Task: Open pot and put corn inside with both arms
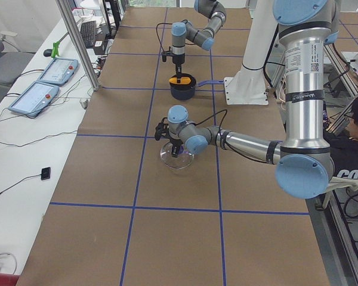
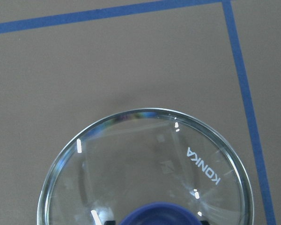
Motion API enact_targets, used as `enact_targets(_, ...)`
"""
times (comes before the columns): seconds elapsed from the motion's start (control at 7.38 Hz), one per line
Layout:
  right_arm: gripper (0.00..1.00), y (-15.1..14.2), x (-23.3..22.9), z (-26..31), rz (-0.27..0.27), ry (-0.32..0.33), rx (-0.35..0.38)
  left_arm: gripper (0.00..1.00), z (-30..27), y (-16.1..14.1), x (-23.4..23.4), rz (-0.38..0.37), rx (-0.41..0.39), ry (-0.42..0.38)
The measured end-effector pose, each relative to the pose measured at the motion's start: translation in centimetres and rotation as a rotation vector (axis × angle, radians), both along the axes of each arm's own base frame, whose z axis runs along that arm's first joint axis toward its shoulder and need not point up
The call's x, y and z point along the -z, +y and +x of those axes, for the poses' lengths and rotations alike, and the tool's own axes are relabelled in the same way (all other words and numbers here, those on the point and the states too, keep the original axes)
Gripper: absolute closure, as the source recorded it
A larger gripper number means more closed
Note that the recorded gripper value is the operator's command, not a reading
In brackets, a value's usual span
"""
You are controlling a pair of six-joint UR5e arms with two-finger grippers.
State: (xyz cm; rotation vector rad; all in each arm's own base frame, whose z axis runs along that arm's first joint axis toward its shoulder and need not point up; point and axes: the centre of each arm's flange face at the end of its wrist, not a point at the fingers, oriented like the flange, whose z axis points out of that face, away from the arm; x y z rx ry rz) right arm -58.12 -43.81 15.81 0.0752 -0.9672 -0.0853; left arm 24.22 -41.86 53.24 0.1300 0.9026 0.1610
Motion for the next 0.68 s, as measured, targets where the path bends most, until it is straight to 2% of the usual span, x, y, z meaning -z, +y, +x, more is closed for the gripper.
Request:
enact_targets(0.27,0.00,-0.2,1.0,1.1,0.009,-0.021,-0.010,0.71,0.3,-0.3,-0.5,-0.006,0.000,-0.008)
enact_targets(0.68,0.00,-2.1,2.4,4.5,0.016,-0.056,-0.036,0.71,1.0,-0.8,-1.9,-0.024,-0.005,-0.024)
